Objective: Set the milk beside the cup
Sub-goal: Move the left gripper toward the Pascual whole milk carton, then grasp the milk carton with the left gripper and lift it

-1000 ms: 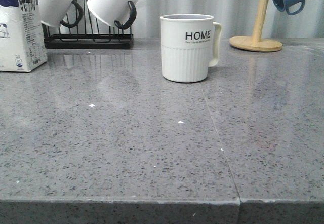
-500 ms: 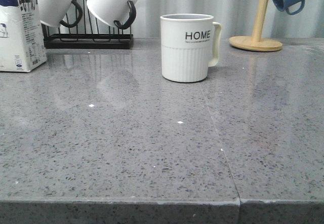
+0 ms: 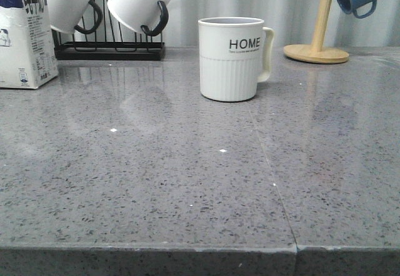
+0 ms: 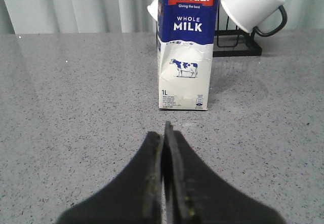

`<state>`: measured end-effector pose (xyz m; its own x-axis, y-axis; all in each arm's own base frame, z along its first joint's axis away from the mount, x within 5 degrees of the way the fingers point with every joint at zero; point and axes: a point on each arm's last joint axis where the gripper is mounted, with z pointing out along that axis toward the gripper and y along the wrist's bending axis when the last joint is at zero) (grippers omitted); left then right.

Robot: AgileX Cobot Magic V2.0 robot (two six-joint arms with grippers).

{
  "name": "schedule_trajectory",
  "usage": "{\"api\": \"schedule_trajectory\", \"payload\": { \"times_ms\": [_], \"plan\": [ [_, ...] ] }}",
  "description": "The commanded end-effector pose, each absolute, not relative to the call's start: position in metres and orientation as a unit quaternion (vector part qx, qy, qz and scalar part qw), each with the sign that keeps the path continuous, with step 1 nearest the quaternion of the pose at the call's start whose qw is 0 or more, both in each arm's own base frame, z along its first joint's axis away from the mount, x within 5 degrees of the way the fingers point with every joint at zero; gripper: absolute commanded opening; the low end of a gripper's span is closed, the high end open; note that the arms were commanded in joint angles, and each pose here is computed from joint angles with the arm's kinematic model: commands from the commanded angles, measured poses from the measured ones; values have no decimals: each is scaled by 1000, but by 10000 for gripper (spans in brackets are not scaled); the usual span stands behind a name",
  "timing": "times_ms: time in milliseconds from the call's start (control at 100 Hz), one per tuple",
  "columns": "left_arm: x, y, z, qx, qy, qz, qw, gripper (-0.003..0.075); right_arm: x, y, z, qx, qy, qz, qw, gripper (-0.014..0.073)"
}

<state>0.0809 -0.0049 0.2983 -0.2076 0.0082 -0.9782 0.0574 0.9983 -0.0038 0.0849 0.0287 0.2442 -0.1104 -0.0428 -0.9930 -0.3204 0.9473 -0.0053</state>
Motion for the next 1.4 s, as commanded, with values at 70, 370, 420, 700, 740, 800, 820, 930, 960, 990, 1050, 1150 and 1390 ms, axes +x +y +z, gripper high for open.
{"api": "schedule_trajectory", "payload": {
  "times_ms": [70, 370, 420, 700, 740, 800, 820, 930, 960, 990, 1050, 1150, 1390],
  "plan": [
    [115, -7, 327, 17, 769, -26, 639, 87, 85, 30, 259, -122, 706, 114, 688, -68],
    [171, -9, 333, 11, 724, -23, 689, 708, 85, 30, 259, -122, 706, 114, 688, -68],
    [179, -12, 333, 17, 725, -29, 688, 685, 85, 30, 259, -122, 706, 114, 688, -68],
    [226, -39, 339, 52, 721, -61, 688, 670, 85, 30, 259, -122, 706, 114, 688, -68],
    [234, -40, 339, 52, 724, -61, 686, 669, 85, 30, 259, -122, 706, 114, 688, -68],
    [246, -42, 338, 52, 725, -60, 684, 670, 85, 30, 259, -122, 706, 114, 688, -68],
    [249, -42, 338, 52, 725, -60, 684, 670, 85, 30, 259, -122, 706, 114, 688, -68],
    [271, -46, 335, 52, 728, -59, 681, 670, 85, 30, 259, -122, 706, 114, 688, -68],
    [276, -47, 334, 52, 730, -58, 679, 669, 85, 30, 259, -122, 706, 114, 688, -68],
    [284, -48, 333, 50, 733, -59, 676, 669, 85, 30, 259, -122, 706, 114, 688, -68],
    [295, -50, 331, 47, 735, -59, 674, 669, 85, 30, 259, -122, 706, 114, 688, -68],
    [314, -52, 328, 42, 736, -60, 673, 669, 85, 30, 259, -122, 706, 114, 688, -68],
    [325, -54, 324, 41, 739, -60, 670, 596, 85, 30, 259, -122, 706, 114, 688, -68]
  ]
}}
